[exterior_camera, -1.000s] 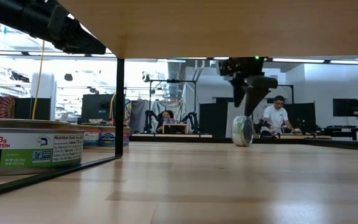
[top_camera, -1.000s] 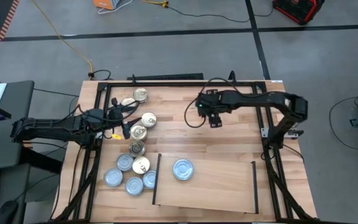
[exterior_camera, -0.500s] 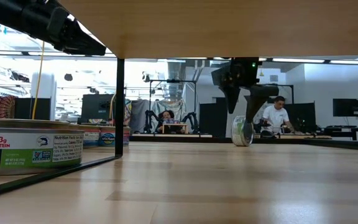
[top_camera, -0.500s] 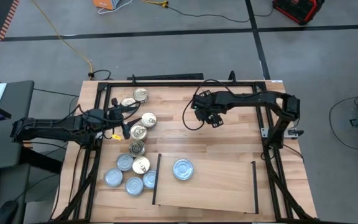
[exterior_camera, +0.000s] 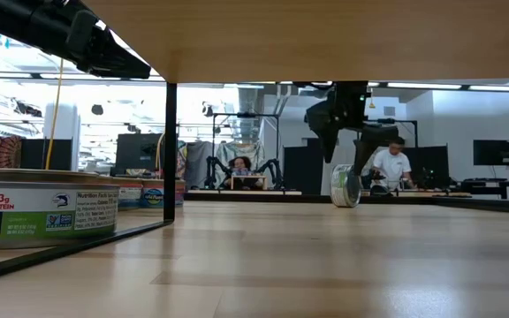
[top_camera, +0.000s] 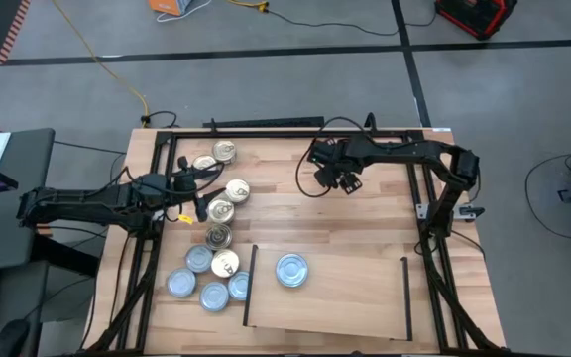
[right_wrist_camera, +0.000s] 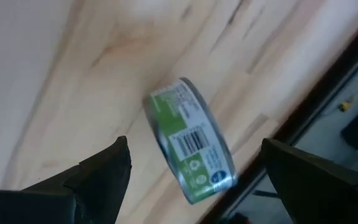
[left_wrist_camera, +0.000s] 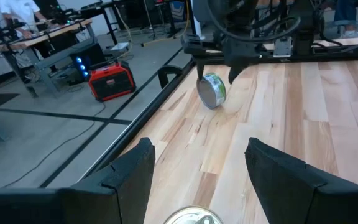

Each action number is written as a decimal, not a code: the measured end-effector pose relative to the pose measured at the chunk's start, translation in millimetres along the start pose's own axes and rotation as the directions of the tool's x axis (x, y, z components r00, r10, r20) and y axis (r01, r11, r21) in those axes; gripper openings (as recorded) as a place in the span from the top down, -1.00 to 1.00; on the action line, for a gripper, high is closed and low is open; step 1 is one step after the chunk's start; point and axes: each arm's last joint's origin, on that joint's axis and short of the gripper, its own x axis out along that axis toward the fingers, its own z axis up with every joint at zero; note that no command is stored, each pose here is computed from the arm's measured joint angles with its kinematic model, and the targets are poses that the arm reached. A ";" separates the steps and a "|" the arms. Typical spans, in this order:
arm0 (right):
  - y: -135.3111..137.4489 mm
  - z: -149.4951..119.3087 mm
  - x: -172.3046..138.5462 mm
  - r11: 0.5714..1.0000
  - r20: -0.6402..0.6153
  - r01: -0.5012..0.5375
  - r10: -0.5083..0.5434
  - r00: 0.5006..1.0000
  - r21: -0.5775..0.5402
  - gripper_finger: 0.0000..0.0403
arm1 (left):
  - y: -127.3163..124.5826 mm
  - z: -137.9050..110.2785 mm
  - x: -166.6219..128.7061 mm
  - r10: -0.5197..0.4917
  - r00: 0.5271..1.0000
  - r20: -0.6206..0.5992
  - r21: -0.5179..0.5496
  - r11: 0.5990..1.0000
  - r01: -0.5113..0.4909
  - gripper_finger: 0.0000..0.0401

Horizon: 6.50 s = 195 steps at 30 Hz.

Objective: Stack canned seafood by type on shelf
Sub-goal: Stack the green tuna can on the top of the green tuna can on the shelf

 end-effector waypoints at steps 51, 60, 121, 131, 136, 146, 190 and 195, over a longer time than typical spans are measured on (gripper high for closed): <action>55.3 41.7 -172.0 0.861 0.548 0.302 -0.497 0.673 0.410 0.17 | -108.7 100.9 110.0 0.030 1.000 0.007 0.375 0.927 -0.030 -0.42; 68.5 50.9 -180.4 0.848 0.548 0.344 -0.525 0.652 0.403 0.19 | -134.6 110.6 130.3 0.050 0.998 -0.035 0.422 0.906 -0.031 -0.62; 106.4 -24.6 -138.5 0.316 0.463 -0.343 -0.678 0.570 0.885 -0.60 | -214.9 116.5 45.7 -0.523 0.853 -0.009 0.666 0.633 0.395 0.35; 118.6 -20.7 -127.9 0.330 0.491 -0.373 -0.699 0.521 0.867 -0.60 | -200.9 114.7 69.3 -0.656 0.755 -0.011 0.700 0.534 0.474 0.34; 117.3 -23.4 -129.5 0.326 0.485 -0.371 -0.708 0.513 0.869 -0.60 | -204.9 112.1 78.3 -0.655 0.755 0.013 0.668 0.568 0.481 0.34; 117.1 -23.0 -130.6 0.337 0.488 -0.364 -0.712 0.505 0.868 -0.60 | -241.9 96.2 90.3 -0.480 0.876 -0.041 0.795 0.516 0.319 0.34; 140.9 24.3 -126.6 0.739 0.788 -0.314 -0.460 0.410 0.596 -0.60 | -239.4 137.0 47.7 -0.221 0.956 -0.196 0.969 0.106 0.223 0.34; 142.1 52.5 -131.1 0.815 0.832 -0.255 -0.414 0.370 0.520 -0.60 | -239.8 137.0 44.3 -0.165 0.970 -0.178 0.963 0.175 0.206 0.34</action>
